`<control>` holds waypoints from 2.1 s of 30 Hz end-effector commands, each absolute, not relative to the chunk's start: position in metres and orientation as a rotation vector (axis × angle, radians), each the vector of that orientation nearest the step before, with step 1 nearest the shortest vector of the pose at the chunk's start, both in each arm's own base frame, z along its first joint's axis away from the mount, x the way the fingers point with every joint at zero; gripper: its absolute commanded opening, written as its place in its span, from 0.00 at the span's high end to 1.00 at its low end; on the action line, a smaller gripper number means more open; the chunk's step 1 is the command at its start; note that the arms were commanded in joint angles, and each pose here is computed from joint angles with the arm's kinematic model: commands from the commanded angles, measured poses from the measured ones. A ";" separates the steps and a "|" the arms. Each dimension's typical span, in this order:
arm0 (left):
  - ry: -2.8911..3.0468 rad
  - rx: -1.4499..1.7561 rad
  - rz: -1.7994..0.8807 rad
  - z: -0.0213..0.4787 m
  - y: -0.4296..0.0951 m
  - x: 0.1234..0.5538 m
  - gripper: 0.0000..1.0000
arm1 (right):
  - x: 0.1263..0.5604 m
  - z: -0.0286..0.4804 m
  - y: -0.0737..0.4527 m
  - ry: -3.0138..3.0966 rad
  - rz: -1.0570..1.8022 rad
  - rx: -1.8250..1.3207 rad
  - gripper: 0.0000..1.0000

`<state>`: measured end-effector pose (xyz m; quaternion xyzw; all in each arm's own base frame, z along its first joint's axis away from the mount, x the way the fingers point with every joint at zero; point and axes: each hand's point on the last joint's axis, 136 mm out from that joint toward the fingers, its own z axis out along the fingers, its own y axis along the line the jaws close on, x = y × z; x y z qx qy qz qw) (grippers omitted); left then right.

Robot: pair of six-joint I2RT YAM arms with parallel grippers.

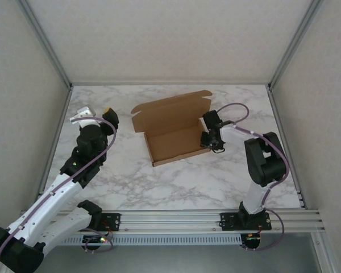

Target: Fold the paper box

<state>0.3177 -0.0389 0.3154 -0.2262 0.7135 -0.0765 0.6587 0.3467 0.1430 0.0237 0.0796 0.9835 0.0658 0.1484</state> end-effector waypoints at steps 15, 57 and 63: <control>1.399 -0.592 -0.293 0.332 -0.029 0.312 0.19 | 0.327 0.111 0.145 2.567 0.380 0.290 0.29; 1.589 0.151 -0.450 0.224 -0.107 0.397 0.17 | 0.422 0.213 0.133 1.759 0.558 -0.690 0.28; 1.579 0.202 -0.492 0.221 -0.118 0.404 0.18 | 0.442 0.195 0.134 1.773 0.501 -0.777 0.30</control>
